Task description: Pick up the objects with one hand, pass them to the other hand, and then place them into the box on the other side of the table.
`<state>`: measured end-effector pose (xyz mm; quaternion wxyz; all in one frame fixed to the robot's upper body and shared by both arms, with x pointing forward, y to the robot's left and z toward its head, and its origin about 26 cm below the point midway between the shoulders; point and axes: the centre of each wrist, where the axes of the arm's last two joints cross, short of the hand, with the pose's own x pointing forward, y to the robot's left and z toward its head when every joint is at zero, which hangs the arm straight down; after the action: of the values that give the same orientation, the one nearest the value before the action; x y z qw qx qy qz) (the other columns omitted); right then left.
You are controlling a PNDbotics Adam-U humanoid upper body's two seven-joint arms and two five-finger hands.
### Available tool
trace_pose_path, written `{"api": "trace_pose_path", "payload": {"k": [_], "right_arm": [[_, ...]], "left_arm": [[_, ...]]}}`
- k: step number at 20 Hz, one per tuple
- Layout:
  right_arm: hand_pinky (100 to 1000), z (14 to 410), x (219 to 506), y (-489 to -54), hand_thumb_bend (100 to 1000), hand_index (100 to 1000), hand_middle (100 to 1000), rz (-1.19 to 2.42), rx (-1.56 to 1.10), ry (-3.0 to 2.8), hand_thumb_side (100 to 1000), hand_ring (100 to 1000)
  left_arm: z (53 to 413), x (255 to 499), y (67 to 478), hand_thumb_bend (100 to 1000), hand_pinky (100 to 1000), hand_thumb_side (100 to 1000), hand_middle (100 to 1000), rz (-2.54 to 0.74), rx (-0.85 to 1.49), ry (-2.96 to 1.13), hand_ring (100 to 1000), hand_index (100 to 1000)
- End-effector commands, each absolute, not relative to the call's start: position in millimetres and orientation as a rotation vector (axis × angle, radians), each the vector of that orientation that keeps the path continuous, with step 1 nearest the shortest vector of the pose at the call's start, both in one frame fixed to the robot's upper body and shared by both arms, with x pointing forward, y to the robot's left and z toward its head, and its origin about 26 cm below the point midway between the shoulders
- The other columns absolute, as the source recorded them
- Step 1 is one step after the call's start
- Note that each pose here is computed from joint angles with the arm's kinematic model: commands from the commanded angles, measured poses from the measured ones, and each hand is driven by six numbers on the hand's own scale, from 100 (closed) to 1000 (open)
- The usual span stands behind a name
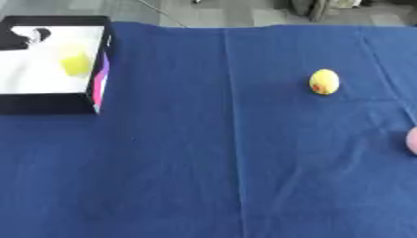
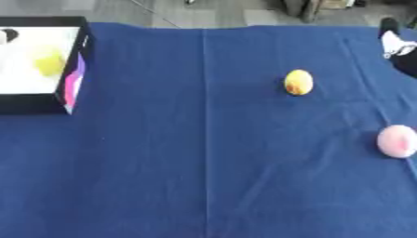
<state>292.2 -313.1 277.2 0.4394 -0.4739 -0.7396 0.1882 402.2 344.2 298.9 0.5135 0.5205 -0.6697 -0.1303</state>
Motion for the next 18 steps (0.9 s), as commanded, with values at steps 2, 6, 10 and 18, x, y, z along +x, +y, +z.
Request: {"api": "trace_pose_path", "payload": {"k": [2,6,10,18], "right_arm": [[838,296,284,-326,366,847,828,0.575,-1.179,-1.647,265,861],[850,301,281,-333,409,869,848,0.661,-1.153,-1.496,273,878],[864,301,279,-339,446,883,866,0.730,-1.114,-1.360,283,895],[870,297,275,-350,535,884,867,0.782,-1.014,-1.197,217,900]], "left_arm": [[336,354,315,750,797,484,667,-0.248,1.114,-1.903,755,837],[340,315,284,773,800,507,685,-0.279,0.922,-2.089,765,862],[336,296,272,780,800,518,691,-0.320,0.787,-2.192,764,871],[316,298,273,788,798,512,690,-0.377,0.599,-2.280,758,868]]}}
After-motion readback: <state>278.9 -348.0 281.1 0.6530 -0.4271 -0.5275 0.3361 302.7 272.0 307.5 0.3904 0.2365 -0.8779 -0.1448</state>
